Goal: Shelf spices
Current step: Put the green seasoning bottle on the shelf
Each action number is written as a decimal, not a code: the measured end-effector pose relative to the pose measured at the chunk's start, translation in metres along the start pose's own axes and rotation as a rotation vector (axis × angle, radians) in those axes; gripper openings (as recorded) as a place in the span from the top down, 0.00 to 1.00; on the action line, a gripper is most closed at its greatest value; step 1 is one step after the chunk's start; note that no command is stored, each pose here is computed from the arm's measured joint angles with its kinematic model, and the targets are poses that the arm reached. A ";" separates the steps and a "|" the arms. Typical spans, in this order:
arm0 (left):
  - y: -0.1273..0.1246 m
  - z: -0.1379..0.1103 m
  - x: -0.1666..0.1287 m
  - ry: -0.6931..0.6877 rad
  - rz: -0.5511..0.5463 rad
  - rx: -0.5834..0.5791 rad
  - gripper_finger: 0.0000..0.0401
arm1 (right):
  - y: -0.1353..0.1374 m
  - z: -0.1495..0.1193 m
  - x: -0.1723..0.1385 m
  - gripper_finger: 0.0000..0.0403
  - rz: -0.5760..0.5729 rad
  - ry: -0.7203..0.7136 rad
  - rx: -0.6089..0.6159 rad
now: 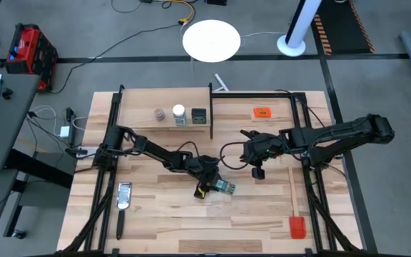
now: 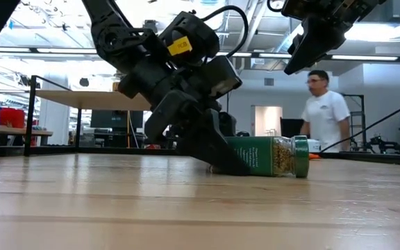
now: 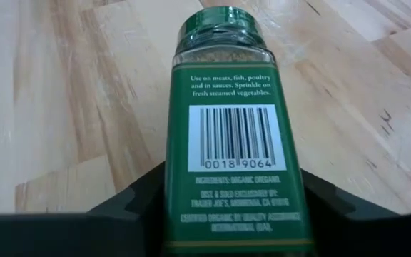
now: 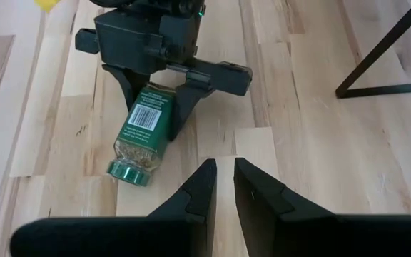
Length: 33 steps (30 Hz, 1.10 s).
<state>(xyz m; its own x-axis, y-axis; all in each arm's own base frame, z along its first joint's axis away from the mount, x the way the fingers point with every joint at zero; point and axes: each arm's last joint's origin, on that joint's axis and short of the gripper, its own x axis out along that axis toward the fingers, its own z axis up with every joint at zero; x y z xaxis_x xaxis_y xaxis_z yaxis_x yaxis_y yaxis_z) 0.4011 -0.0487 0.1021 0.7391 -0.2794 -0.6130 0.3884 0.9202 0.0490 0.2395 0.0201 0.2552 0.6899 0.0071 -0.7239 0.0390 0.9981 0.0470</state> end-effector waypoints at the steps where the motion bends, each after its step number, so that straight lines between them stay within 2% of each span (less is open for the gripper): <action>1: 0.000 0.000 0.000 0.000 -0.001 0.000 0.54 | 0.000 0.000 0.000 0.86 0.000 0.000 0.000; 3: 0.000 0.001 -0.001 -0.001 -0.001 -0.004 0.58 | 0.000 0.000 0.000 0.86 0.000 0.000 -0.001; 10: -0.006 0.007 -0.007 0.012 0.021 0.003 0.58 | 0.000 0.000 0.000 0.86 0.000 0.001 -0.003; 17: -0.029 0.044 -0.040 0.011 0.232 0.195 0.58 | 0.004 -0.001 0.000 0.86 0.011 0.003 -0.014; 19: -0.039 0.057 -0.053 0.006 0.334 0.264 0.58 | 0.004 -0.001 0.000 0.86 0.012 0.002 -0.014; 22: -0.054 0.072 -0.071 0.049 0.576 0.391 0.58 | 0.004 -0.001 0.000 0.86 0.012 0.001 -0.014; 24: -0.064 0.078 -0.079 0.118 0.784 0.469 0.58 | 0.004 0.000 0.000 0.86 0.011 -0.002 -0.014; 27: -0.076 0.081 -0.087 0.292 1.048 0.595 0.58 | 0.004 0.002 0.000 0.86 0.009 -0.024 -0.004; 30: -0.081 0.081 -0.093 0.443 1.193 0.663 0.58 | 0.004 0.009 -0.001 0.86 -0.025 -0.102 0.033; 33: -0.082 0.080 -0.094 0.534 1.247 0.701 0.58 | 0.004 0.018 -0.002 0.86 -0.042 -0.198 0.059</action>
<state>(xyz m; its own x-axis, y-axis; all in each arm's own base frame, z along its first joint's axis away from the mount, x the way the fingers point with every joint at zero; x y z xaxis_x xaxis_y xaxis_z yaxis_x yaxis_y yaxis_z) 0.3434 -0.1192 0.2187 0.5627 0.8212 -0.0954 -0.0243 0.1318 0.9910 0.2510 0.0230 0.2689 0.8149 -0.0525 -0.5773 0.1093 0.9920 0.0639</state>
